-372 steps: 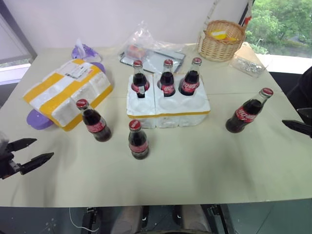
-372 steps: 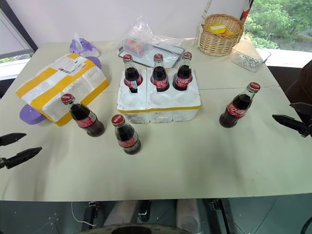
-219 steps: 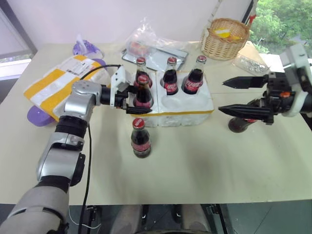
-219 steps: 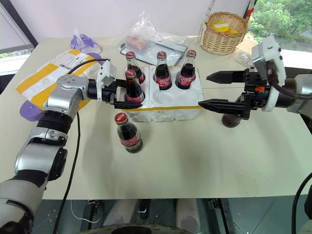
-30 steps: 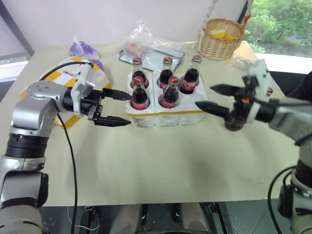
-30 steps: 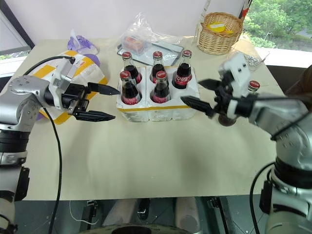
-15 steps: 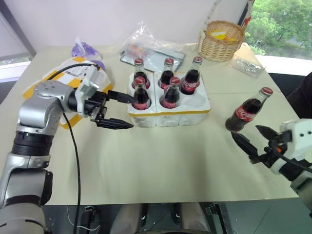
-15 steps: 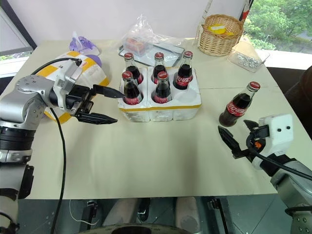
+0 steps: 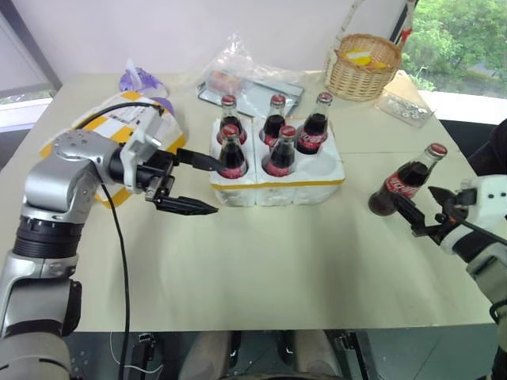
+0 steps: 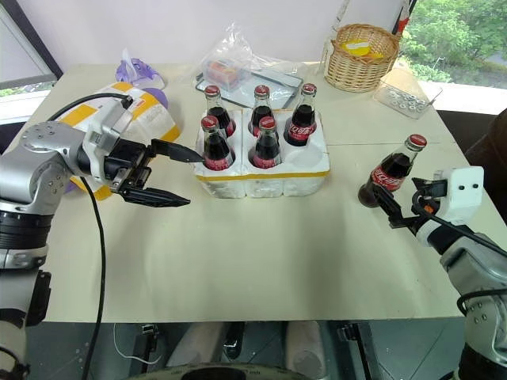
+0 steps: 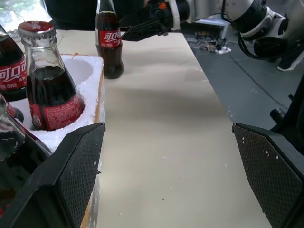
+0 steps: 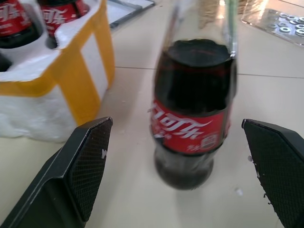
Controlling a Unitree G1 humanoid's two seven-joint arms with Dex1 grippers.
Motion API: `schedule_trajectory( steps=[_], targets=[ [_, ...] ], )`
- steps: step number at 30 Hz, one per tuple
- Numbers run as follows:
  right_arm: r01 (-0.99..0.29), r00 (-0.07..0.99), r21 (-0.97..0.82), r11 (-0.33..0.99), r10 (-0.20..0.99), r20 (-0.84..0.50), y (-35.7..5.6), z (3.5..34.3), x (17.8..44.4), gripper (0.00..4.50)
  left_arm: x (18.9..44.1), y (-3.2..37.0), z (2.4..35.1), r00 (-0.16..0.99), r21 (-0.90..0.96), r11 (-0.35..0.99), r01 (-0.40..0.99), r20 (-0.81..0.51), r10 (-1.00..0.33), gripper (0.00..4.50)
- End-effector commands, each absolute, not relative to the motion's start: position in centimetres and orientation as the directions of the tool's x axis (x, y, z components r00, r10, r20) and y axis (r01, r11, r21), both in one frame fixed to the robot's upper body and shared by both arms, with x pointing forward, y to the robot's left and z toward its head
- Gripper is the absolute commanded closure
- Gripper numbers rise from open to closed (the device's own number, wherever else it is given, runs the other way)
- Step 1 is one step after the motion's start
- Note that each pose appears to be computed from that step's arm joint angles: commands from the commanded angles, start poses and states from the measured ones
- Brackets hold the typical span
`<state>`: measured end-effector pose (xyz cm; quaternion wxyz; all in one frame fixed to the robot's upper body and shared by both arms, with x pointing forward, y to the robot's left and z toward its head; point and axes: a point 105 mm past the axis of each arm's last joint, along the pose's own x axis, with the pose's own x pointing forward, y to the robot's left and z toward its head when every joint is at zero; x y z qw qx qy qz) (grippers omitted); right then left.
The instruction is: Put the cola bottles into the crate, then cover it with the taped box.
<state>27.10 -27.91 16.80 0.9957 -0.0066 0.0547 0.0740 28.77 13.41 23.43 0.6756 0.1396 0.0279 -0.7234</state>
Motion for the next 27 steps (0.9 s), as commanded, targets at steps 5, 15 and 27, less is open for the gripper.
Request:
schedule_trajectory(
  steps=[5, 15, 27],
  targets=[
    [-0.156, 0.986, -0.007, 0.988, 0.155, -0.063, -28.3, 16.9, 29.0, 0.03, 27.9, 14.0, 24.2, -0.018, 0.189, -0.066, 0.98, -0.246, -0.969, 0.0],
    [-0.143, 0.989, 0.035, 0.989, 0.144, -0.022, -28.7, 16.6, 32.3, 0.03, 27.8, 14.0, 24.5, -0.001, 0.198, -0.05, 0.979, -0.241, -0.971, 0.0],
    [-0.223, 0.963, 0.123, 0.967, 0.198, 0.184, -27.5, 23.1, 32.0, 1.72, 27.9, 14.3, 24.7, 0.022, 0.203, -0.028, 0.979, -0.24, -0.97, 0.0]
  ],
)
